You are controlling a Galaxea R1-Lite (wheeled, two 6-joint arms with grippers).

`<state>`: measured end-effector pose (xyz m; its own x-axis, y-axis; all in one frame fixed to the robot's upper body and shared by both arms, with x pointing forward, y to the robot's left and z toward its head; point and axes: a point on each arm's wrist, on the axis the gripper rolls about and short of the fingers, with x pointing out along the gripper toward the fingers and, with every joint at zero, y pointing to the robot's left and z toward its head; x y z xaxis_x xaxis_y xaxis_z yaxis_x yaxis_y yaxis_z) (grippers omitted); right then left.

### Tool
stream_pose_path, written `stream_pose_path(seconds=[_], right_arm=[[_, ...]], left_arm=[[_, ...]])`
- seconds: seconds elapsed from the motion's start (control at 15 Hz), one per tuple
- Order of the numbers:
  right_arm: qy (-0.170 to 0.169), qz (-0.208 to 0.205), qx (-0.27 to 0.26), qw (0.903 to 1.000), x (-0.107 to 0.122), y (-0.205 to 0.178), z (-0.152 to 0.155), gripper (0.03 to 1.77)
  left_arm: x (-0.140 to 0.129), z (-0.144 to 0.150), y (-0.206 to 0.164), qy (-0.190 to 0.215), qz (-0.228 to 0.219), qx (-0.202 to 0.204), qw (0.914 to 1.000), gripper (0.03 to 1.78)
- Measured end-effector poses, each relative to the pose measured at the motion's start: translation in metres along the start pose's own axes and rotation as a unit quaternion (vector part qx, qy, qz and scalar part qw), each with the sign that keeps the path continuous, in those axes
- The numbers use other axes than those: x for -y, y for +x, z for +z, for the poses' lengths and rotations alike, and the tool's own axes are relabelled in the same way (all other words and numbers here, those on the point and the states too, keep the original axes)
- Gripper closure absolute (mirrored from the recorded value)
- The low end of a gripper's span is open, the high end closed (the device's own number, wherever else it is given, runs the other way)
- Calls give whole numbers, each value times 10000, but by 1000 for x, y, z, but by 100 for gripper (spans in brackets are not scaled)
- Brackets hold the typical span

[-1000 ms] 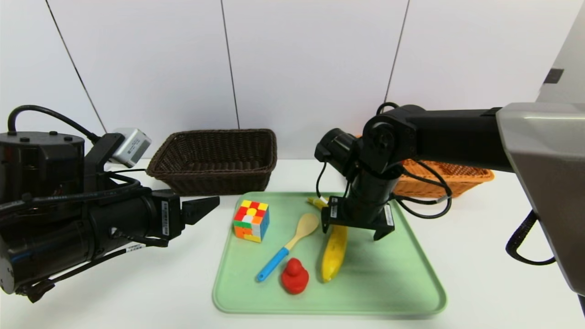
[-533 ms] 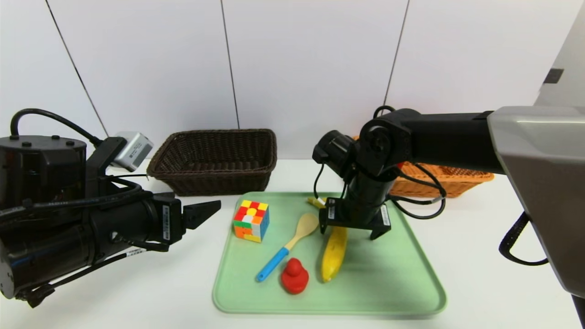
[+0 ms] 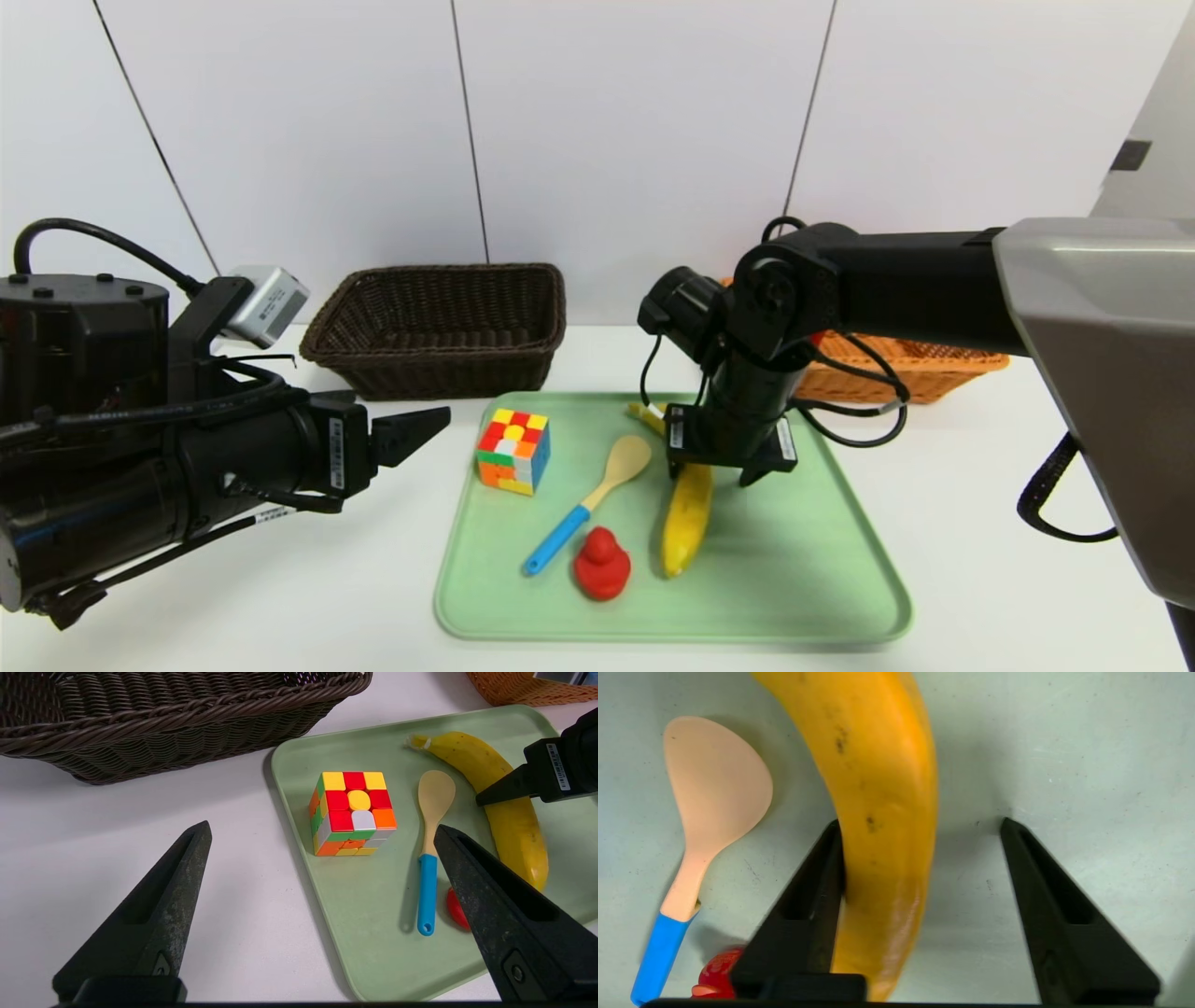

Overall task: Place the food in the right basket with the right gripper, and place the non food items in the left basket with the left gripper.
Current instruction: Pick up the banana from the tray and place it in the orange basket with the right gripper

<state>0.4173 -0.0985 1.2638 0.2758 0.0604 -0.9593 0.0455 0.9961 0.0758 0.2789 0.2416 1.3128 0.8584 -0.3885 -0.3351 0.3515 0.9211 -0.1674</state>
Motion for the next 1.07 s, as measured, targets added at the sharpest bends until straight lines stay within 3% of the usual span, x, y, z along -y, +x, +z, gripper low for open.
stream_pose_path(seconds=[0.13,0.27,0.8,1.07], right_arm=[[-8,-2,-4,10000,0,0,0,96],[-10,-5,-7,10000,0,-1,0,135],[76,-44,362,9993,9,-23,2,135],[-35,433,905,9949,18,-76,-2,135]], left_arm=[[0,1,0,0,-2,7,10000,12],[0,1,0,4,-3,15,10000,12],[2,1,0,35,-32,23,10000,12],[4,6,-1,25,-57,84,9999,12]])
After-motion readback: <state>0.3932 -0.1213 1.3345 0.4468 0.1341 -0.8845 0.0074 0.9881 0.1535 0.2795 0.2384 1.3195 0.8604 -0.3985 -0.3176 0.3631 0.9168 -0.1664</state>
